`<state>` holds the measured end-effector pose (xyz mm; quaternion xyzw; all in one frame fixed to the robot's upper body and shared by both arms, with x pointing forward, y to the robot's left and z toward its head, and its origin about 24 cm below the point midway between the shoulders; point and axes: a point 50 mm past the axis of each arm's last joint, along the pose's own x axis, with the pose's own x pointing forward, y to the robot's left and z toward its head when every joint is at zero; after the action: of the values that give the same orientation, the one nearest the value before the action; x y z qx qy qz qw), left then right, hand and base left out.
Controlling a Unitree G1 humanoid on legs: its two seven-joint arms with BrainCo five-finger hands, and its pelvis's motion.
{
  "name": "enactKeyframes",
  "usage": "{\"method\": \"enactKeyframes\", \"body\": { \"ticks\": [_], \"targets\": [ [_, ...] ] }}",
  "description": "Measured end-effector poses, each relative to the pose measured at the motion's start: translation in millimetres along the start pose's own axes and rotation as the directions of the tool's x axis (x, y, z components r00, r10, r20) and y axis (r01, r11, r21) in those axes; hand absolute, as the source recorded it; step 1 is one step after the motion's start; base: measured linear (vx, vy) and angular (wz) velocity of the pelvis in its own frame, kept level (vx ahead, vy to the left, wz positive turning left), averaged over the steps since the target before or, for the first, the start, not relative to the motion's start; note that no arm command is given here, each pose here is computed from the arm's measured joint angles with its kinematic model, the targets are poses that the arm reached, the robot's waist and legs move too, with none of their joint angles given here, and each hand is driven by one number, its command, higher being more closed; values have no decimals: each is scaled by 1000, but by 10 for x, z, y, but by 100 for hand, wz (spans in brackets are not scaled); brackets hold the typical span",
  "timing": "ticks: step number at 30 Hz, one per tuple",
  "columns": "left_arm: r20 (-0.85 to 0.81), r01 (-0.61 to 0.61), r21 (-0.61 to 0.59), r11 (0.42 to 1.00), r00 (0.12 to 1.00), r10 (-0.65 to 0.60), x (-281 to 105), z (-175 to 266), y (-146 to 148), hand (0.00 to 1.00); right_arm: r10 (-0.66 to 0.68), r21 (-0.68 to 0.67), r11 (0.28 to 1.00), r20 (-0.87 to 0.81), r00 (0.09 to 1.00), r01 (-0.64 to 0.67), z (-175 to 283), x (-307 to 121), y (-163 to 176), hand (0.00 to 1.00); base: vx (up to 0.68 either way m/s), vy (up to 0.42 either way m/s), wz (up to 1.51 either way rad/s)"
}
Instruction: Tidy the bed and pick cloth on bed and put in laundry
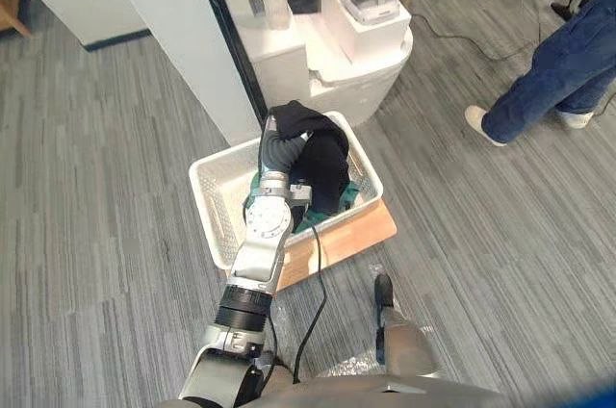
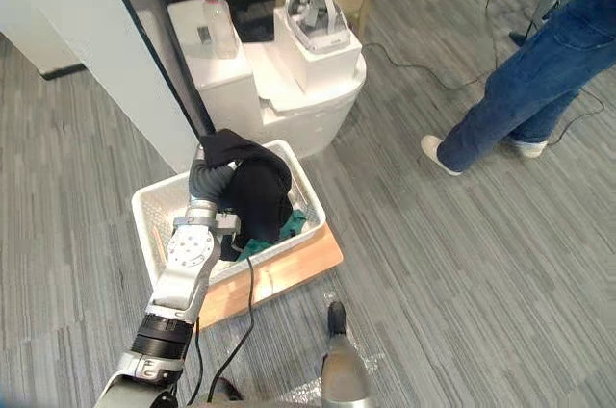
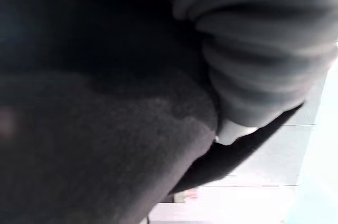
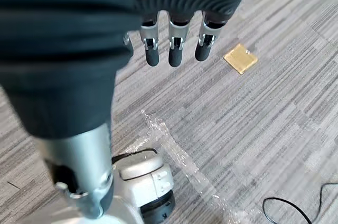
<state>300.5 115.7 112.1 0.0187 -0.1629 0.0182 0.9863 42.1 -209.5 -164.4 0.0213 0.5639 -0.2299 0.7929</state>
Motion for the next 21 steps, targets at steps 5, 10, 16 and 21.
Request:
{"method": "enactKeyframes", "body": {
  "ticks": [5,10,16,21],
  "targets": [
    [-92,-10,48,999,996,15,-16,-200,48,100,-4,-12,1000,37,999,4,130,20,34,0,-9,-14,0],
    [-212,-42,93,995,975,61,-66,-464,190,0,-4,-8,1000,48,999,4,150,22,41,0,-26,-12,4],
    [-384,-76,168,983,913,136,-196,-820,422,0,-6,26,1000,44,999,5,160,28,55,0,0,0,0],
    [-393,-114,161,980,904,169,-203,-827,496,0,-6,27,1000,39,999,5,150,28,53,0,-22,-8,10]
  ]
}}
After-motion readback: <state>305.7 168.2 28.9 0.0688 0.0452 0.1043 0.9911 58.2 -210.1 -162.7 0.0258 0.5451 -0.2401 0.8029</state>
